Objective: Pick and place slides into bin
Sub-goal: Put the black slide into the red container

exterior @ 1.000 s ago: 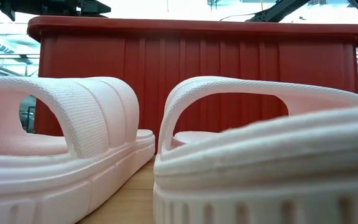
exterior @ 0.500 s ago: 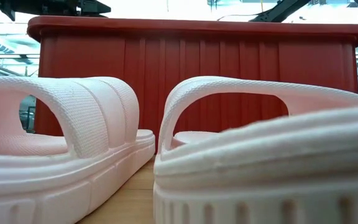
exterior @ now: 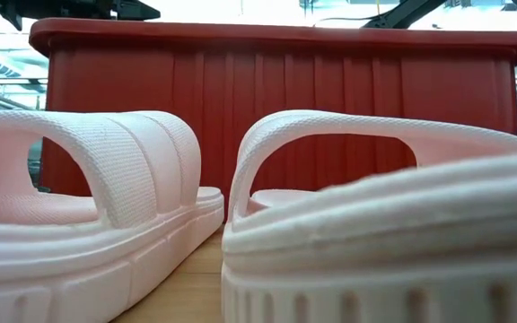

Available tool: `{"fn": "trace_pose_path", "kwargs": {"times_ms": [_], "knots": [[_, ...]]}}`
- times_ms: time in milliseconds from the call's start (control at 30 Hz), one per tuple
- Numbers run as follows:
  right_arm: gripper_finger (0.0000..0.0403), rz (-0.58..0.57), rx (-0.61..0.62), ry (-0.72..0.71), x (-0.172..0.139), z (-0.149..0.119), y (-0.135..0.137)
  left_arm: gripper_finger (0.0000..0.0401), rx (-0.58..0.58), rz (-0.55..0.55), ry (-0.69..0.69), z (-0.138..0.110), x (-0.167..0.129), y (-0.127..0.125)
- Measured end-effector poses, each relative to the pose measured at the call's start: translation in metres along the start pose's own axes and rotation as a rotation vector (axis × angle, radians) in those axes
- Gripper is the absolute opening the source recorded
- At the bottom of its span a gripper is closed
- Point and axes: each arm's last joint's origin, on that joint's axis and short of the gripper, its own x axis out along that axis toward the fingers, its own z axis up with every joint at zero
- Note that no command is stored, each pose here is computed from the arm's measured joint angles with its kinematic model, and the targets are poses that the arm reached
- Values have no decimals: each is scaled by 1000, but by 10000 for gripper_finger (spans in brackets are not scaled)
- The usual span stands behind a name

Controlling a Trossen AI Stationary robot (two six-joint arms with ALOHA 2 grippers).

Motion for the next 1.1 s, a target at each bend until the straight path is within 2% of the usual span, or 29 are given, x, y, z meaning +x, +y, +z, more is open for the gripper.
{"fn": "trace_pose_path", "kwargs": {"times_ms": [67,200,400,500,733,1100], "knots": [[134,-27,-4,-17,-3,2,1,250,0,0,-1,0,0,0],[128,-169,-1,-108,-18,7,-4,250,0,1,0,0,0,0],[125,-137,10,-262,-45,2,1,250,-1,1,1,0,0,0],[125,-165,30,-230,-50,-3,2,250,-1,1,1,0,0,0],[125,-40,28,-228,-46,-3,12,250,-1,1,2,0,0,0],[125,-13,32,-156,-5,-15,27,250,5,1,8,-1,0,0]]}}
